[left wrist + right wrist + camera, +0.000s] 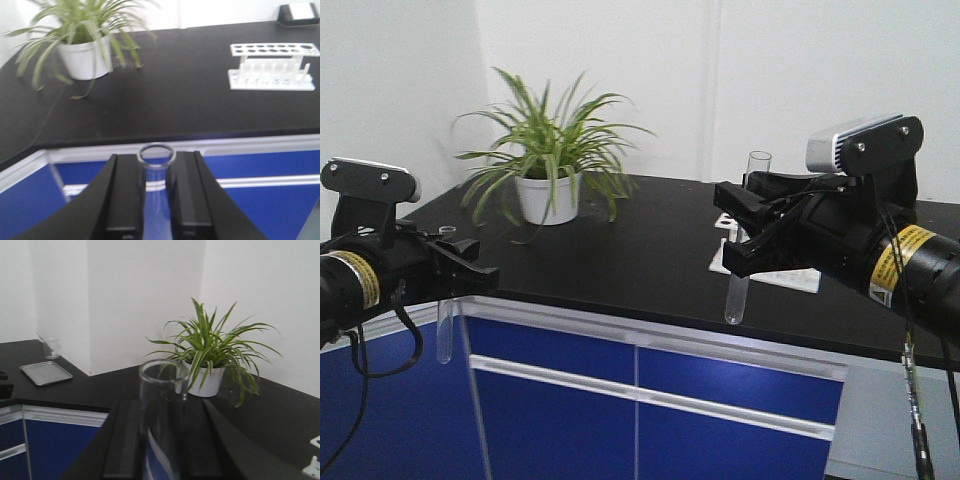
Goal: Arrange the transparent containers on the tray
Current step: 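Drive the base to the bench with the yellow tray, holding both tubes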
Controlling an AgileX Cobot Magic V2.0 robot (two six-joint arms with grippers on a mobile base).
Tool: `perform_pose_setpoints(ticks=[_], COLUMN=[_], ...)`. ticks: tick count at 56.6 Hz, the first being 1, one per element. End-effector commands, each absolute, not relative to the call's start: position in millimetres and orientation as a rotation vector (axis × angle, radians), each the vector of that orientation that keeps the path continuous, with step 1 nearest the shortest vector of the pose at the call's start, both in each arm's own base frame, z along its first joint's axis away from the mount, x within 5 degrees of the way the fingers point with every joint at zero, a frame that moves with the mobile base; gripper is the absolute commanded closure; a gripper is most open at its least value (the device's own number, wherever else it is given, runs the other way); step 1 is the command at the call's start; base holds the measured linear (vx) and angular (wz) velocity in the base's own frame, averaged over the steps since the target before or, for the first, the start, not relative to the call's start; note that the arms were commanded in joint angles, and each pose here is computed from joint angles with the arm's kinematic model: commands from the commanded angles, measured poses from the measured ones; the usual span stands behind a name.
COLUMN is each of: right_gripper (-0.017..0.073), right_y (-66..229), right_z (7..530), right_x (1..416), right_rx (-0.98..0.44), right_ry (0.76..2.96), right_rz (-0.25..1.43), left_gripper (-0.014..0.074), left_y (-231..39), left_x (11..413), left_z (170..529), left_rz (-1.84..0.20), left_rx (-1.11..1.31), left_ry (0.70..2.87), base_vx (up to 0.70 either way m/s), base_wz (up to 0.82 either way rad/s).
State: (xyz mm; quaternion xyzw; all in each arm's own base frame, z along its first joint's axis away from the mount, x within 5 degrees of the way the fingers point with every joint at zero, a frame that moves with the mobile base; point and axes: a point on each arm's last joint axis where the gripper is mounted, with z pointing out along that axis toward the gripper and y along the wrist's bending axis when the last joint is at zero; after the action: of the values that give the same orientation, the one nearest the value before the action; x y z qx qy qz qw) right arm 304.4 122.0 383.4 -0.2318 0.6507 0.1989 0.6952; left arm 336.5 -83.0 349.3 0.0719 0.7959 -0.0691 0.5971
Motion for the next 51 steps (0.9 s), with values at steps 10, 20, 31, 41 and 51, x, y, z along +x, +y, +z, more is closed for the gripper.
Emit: perform_pose_setpoints(ticks=[10, 20, 31, 41, 51], right_gripper=[0.0572, 0.0572, 0.0572, 0.0572, 0.0572], right_y=[121.0, 121.0, 121.0, 121.0, 121.0], right_z=[409.3, 409.3, 409.3, 409.3, 409.3], right_x=[293.5, 293.5, 293.5, 293.5, 293.5], right_rx=[-0.512, -0.512, -0.512, -0.512, -0.512], right_ry=[1.347, 1.347, 1.347, 1.347, 1.347], right_rz=[0.481, 0.481, 0.481, 0.481, 0.481], left_gripper=[0.0600, 0.0600, 0.0600, 0.0600, 0.0600], left_y=[-83.3, -75.8, -69.9, -69.3, -69.3], left_x=[325.4, 307.3, 289.1, 288.3, 288.3], left_z=[379.3, 398.8, 417.8, 418.1, 418.1], left_rz=[-0.201, -0.181, -0.178, -0.175, -0.175], left_rx=[0.160, 0.134, 0.118, 0.115, 0.115], left_ry=[1.744, 1.712, 1.662, 1.665, 1.665], base_vx=[-0.24, -0.21, -0.17, -0.13, -0.12], base_wz=[0.30, 0.33, 0.40, 0.48, 0.50])
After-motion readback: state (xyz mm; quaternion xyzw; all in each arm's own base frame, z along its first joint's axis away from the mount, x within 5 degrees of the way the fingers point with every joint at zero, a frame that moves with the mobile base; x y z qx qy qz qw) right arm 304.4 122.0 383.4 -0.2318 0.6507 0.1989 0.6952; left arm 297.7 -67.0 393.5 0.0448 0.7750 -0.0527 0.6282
